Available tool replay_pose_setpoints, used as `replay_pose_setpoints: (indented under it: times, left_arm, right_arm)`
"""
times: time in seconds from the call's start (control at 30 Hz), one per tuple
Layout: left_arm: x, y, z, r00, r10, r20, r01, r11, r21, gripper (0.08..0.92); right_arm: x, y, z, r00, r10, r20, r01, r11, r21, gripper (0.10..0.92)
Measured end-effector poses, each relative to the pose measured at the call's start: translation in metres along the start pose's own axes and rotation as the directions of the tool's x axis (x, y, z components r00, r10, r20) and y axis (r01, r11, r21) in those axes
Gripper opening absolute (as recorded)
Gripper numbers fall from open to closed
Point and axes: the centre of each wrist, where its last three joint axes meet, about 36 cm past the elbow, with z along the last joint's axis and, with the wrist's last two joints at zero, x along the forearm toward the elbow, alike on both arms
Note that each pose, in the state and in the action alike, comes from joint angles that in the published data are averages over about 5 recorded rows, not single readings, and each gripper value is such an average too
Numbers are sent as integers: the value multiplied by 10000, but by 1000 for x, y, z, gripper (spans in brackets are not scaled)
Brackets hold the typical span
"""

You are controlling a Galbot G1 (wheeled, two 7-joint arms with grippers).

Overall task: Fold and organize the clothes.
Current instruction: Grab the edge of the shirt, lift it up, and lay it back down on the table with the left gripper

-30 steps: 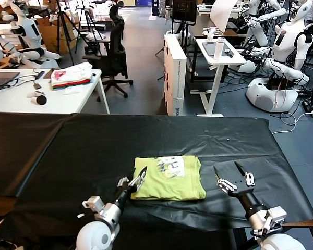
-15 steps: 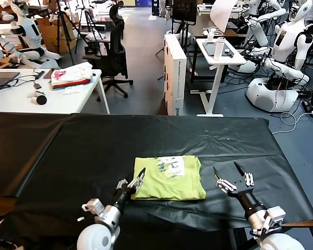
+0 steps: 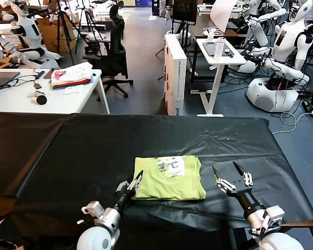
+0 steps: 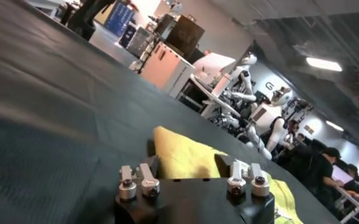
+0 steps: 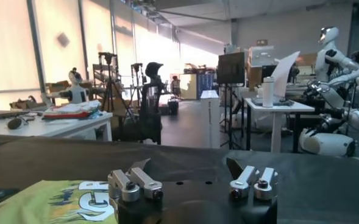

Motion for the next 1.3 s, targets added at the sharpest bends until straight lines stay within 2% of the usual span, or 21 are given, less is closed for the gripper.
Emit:
replay_pose_setpoints:
  times: [0.23,0.43,0.63,0.87,1.03,1.3]
  left_arm:
    - [3,0,2,10000,-24,-33,24,10000,-3,270]
    - [5,-3,2,10000,68,-66,-68,10000,18,179]
    - [8,0,-9,10000,9,-89,-11,9998,-188,163]
    - [18,19,-40,9990,-446,-94,432,9925,-1144,163]
    - [34,40,-74,9970,-766,-114,729,9776,-1973,163]
    - [65,65,-139,9924,-1227,115,1208,9500,-2880,163]
  right_arm:
    - [-1,0,0,10000,-3,13,3,10000,14,907]
    - [-2,0,2,10000,13,5,-13,10000,38,907]
    - [-4,-1,3,10000,42,4,-42,9999,121,907]
    - [-9,0,6,9999,101,1,-101,9998,162,907]
    - [-14,1,9,9998,188,27,-189,9995,250,907]
    - [-23,1,13,9993,373,33,-373,9989,279,907]
